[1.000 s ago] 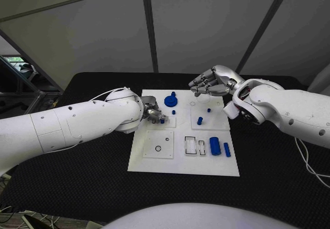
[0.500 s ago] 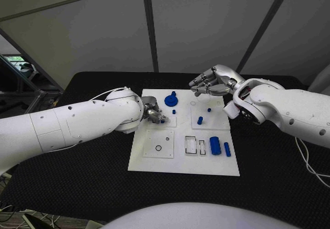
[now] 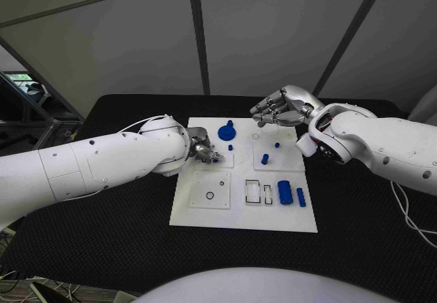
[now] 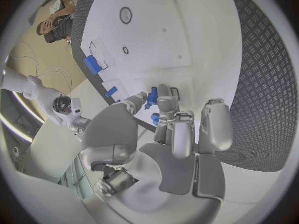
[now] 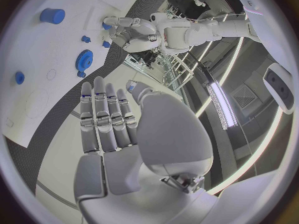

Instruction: Assemble the parts on the task board

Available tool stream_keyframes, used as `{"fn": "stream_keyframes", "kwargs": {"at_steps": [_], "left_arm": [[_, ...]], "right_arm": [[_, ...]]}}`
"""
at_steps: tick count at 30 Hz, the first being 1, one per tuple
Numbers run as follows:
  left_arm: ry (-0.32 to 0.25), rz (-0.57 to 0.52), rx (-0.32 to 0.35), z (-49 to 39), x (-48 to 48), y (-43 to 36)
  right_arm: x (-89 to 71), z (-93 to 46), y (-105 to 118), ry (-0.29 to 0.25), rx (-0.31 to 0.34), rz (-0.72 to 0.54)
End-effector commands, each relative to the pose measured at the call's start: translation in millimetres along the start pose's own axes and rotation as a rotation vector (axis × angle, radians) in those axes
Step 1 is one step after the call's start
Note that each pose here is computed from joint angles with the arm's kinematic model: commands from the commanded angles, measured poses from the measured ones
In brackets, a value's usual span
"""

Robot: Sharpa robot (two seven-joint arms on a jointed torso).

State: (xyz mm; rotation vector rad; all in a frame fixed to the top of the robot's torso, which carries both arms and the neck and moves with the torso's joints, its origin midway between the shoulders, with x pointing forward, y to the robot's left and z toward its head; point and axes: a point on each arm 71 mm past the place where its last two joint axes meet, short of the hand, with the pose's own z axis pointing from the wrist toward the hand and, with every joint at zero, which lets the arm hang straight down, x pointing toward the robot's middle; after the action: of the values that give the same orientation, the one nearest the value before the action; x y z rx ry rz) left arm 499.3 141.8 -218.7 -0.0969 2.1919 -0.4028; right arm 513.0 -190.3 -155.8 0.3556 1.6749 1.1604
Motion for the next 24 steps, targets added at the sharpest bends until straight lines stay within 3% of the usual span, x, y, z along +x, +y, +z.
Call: {"fn": "stream_keyframes", "kwargs": {"at_steps": [1, 14, 24], "left_arm": [[-0.012, -0.013, 0.000, -1.1, -0.7, 0.3], [-0.057, -0.057, 0.004, -3.1, -14.8, 1.0], [-0.059, -0.062, 0.007, 0.6, -23.9, -5.3]], "right_arm": [[0.2, 0.7, 1.6, 0.006, -0.011, 0.000], [0.9, 1.5, 1.7, 0.008, -0.012, 0.000], [1.8, 2.6, 2.0, 0.011, -0.013, 0.001]]}}
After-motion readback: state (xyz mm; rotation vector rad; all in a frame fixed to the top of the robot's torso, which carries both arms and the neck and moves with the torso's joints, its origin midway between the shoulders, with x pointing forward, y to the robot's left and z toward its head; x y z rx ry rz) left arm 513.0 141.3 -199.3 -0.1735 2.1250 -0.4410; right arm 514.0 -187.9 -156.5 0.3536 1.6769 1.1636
